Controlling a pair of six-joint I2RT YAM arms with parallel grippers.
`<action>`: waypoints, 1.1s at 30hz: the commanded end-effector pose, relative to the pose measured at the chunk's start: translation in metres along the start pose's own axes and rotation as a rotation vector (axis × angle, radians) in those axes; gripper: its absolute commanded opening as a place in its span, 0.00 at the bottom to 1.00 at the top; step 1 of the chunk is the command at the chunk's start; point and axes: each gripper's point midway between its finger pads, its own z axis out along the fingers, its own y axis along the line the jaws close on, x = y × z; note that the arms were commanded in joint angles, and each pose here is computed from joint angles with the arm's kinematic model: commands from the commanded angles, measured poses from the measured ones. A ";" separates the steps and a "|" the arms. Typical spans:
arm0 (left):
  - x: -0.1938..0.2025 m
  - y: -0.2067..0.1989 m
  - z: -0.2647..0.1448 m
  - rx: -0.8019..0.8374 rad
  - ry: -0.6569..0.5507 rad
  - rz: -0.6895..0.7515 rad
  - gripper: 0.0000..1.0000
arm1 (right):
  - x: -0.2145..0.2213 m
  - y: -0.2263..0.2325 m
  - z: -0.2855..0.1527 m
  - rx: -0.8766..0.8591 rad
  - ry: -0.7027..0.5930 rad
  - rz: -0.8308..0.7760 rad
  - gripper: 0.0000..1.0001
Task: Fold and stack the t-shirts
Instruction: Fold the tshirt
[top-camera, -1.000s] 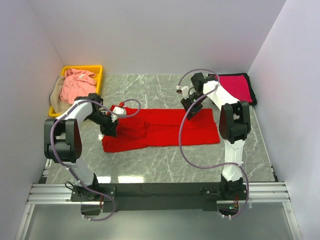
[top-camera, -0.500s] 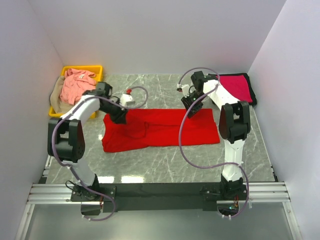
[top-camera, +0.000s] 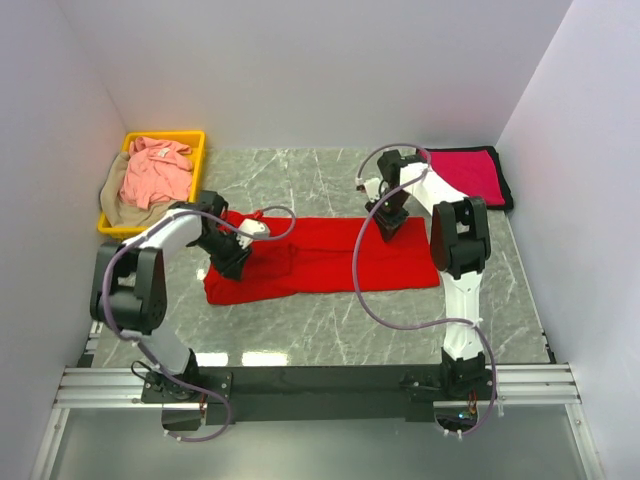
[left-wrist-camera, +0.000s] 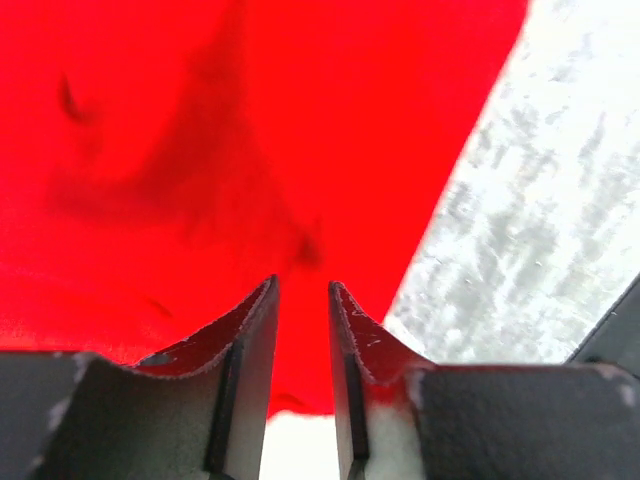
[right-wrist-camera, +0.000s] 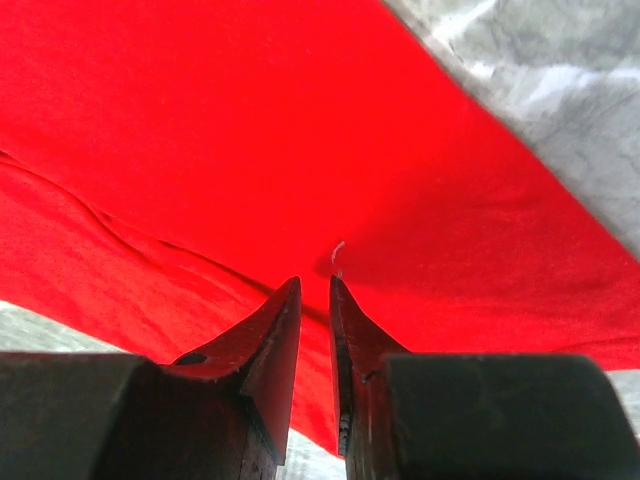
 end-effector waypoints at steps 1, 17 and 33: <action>-0.019 -0.001 -0.029 -0.060 -0.078 0.009 0.33 | 0.015 0.001 0.004 0.018 0.067 0.013 0.25; -0.073 0.015 -0.033 -0.183 -0.234 -0.555 0.32 | 0.113 0.112 0.002 -0.269 0.260 -0.063 0.20; -0.085 0.114 0.045 -0.392 -0.058 -0.620 0.20 | 0.066 0.059 -0.043 -0.155 0.013 0.012 0.27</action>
